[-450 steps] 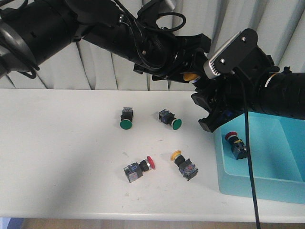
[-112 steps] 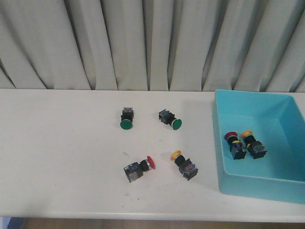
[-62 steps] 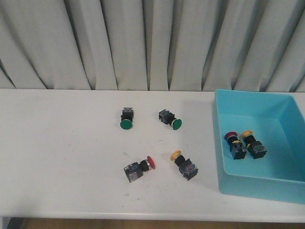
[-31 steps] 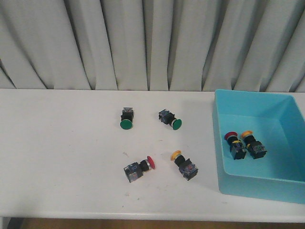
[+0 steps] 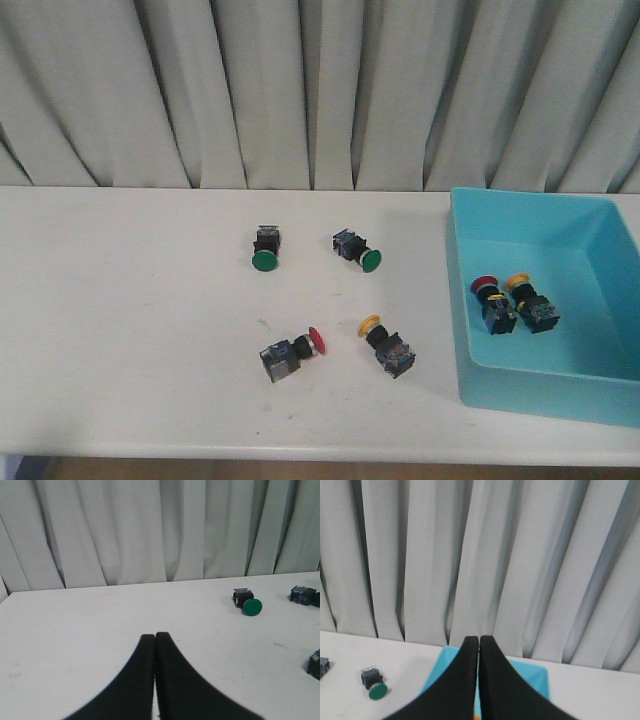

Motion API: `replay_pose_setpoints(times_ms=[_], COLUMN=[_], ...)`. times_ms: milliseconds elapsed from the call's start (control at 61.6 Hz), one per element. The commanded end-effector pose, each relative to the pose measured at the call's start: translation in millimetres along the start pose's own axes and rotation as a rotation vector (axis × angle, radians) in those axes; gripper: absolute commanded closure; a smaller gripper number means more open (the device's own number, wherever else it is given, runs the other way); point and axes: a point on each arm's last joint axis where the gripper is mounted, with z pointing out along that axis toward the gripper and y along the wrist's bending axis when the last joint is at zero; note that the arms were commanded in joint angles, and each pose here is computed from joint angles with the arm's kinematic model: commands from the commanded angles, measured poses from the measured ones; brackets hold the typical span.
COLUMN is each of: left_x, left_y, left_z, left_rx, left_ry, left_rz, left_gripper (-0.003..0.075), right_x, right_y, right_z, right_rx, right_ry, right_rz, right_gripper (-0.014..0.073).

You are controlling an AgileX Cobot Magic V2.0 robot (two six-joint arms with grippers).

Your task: Pick red and yellow buttons and place in box

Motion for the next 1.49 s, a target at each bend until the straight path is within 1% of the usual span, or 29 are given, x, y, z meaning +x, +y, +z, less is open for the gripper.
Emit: replay_pose_setpoints(times_ms=[0,49,146,244,341,406,585,829,1478], left_x=[9,9,9,9,9,9,9,8,8], left_y=[0,0,0,0,0,0,0,0,0], left_z=[2,2,2,2,2,2,2,2,2], left_rx=[0.002,0.002,0.002,0.002,0.002,0.002,0.002,0.002,0.002], left_ry=[-0.043,-0.043,-0.043,-0.043,-0.043,-0.043,-0.04,-0.042,-0.042], left_rz=[-0.014,-0.014,-0.014,-0.014,-0.014,-0.014,-0.014,-0.014,-0.014], left_gripper=[0.0727,0.0727,0.0727,0.0727,0.0727,0.0727,0.0728,0.0728,0.0728], right_x=[16,37,90,132,162,173,175,174,174], right_y=[1,4,11,17,21,23,23,22,22], right_z=[-11,-17,-27,-36,-41,-44,-45,-45,-45], right_rx=[0.025,0.029,0.025,0.022,0.021,0.024,0.028,0.028,0.028], right_ry=[-0.099,-0.105,-0.072,-0.055,-0.054,-0.074,-0.066,-0.083,-0.083], right_rz=[-0.011,-0.011,-0.002,0.01,0.05,0.065,0.048,0.089,0.089], right_gripper=[0.0602,0.0602,0.0602,0.0602,0.0602,0.0602,0.0601,0.0601,0.0601])
